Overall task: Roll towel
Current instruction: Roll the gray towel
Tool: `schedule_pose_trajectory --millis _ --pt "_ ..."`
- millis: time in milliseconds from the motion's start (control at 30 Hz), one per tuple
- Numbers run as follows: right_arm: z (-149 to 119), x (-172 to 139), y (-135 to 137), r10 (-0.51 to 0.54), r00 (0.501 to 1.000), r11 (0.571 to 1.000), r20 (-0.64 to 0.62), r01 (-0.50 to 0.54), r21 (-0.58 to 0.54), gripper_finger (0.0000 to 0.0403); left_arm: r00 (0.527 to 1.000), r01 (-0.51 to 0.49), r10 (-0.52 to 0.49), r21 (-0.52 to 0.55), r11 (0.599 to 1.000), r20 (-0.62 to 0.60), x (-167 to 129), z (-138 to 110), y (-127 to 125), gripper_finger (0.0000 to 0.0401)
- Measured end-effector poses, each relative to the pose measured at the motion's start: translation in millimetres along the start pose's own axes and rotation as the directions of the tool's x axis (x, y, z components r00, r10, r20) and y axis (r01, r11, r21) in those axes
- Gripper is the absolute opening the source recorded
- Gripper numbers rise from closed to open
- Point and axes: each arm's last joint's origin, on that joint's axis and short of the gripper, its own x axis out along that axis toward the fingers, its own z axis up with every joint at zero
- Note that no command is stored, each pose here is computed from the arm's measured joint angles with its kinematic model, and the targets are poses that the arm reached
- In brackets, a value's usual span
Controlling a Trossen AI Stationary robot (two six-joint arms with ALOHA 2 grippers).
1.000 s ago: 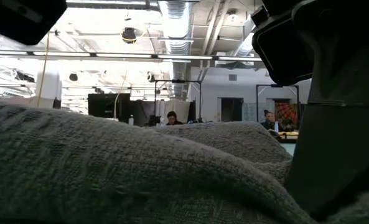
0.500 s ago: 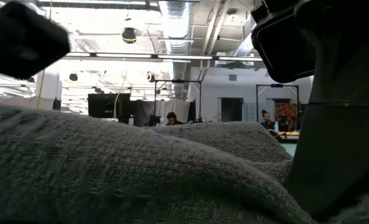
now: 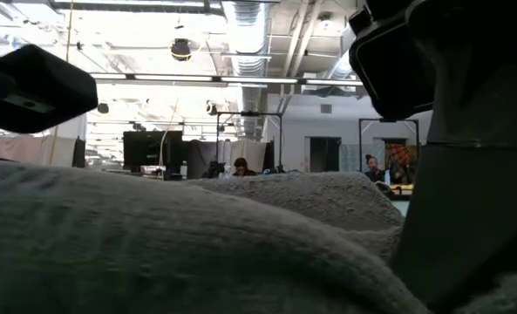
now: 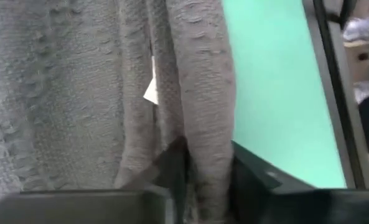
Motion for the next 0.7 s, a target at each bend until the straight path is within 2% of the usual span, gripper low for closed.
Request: schedule_pose_trajectory --millis 67,133,367,567,700 --pt "-0.2 0.6 2.5 0.031 0.999 1.000 -0.010 -0.031 0.005 0.0025 0.998 0.052 -0.052 0.018 0.998 -0.022 -2.0 0.3 -0.5 0.0028" --pt "-0.5 0.9 5.7 0.068 0.998 0.998 -0.014 -0.068 0.014 0.0025 0.995 0.087 -0.086 0.035 0.996 -0.051 -4.7 -1.0 -0.8 0.0010" --pt "-0.3 -0.3 16.9 0.180 0.983 0.983 -0.027 -0.179 0.043 0.0025 0.982 0.174 -0.165 0.122 0.977 -0.088 -23.9 -4.0 2.9 0.0002" --pt "8.1 1.6 16.9 0.172 0.985 0.983 -0.027 -0.169 0.066 0.0025 0.943 0.326 -0.321 0.053 0.944 -0.088 -3.6 -17.0 24.9 0.0001" --pt "13.8 2.7 16.8 0.165 0.986 0.982 -0.025 -0.162 0.093 0.0025 0.917 0.389 -0.389 -0.019 0.921 -0.089 6.2 -26.2 39.0 0.0000"
